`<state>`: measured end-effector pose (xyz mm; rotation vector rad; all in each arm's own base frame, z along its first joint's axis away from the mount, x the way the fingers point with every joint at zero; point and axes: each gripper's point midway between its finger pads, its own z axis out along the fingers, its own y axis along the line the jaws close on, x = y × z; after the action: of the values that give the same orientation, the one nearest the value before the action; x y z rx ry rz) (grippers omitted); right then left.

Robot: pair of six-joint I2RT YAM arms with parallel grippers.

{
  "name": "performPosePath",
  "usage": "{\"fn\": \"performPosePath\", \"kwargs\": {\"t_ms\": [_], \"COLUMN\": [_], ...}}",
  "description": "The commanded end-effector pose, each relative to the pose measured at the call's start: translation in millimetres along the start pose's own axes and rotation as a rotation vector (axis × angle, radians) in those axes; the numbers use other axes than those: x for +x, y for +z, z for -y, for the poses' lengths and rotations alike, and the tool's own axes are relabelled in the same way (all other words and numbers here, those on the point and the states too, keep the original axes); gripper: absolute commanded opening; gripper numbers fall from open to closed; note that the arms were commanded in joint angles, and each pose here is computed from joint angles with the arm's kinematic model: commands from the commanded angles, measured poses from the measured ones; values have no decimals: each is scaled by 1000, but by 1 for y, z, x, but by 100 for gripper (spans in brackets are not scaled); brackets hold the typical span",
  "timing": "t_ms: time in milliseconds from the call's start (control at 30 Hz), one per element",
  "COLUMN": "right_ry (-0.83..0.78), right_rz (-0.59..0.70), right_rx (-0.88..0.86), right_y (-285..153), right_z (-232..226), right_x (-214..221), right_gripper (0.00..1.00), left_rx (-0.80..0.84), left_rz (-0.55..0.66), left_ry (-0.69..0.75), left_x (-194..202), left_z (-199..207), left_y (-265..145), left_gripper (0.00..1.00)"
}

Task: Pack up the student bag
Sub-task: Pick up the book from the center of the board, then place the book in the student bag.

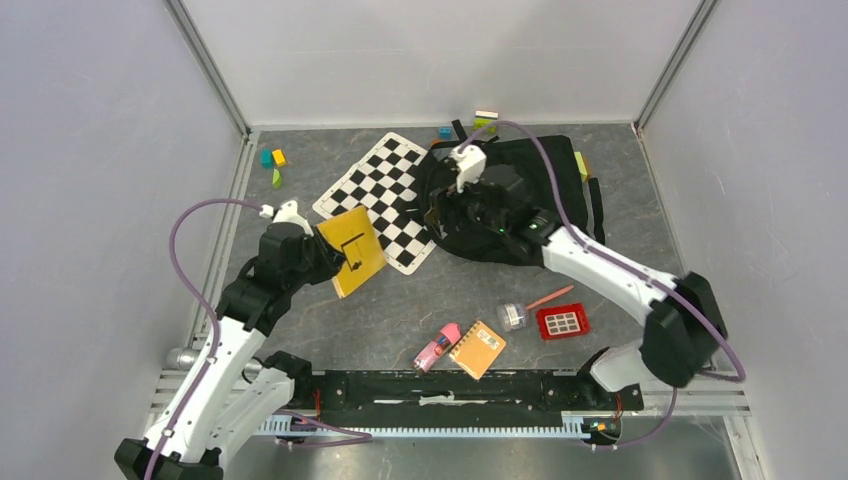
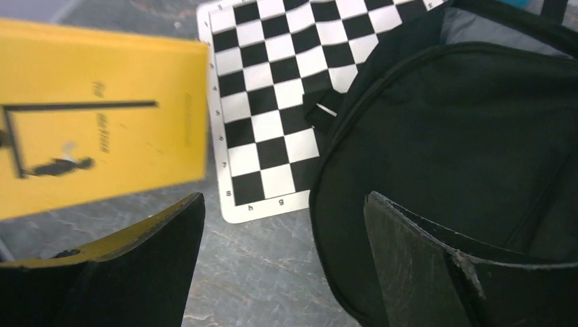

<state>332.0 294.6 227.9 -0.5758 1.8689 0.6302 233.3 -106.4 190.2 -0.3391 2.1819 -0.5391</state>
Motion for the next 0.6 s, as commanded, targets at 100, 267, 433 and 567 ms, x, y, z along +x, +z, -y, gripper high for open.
{"fn": "performPosePath", "kwargs": {"t_ms": [100, 267, 433, 567], "right_ry": [-216, -277, -308, -333], "right_rz": [-214, -329, -426, -461], "right_rx": [124, 177, 230, 258], "right_y": [50, 73, 83, 89], "right_z": [16, 27, 37, 44], "right_x": [26, 55, 83, 97], "right_gripper": [87, 84, 86, 83], "left_rx": [-221, -239, -188, -140], "left_rz": [235, 263, 265, 265], "left_ry": [132, 151, 145, 121], "left_x": [-55, -56, -54, -52], "left_z": [-37, -43, -35, -27], "left_y": [-39, -51, -56, -59], "left_gripper": [2, 3, 3, 3]}}
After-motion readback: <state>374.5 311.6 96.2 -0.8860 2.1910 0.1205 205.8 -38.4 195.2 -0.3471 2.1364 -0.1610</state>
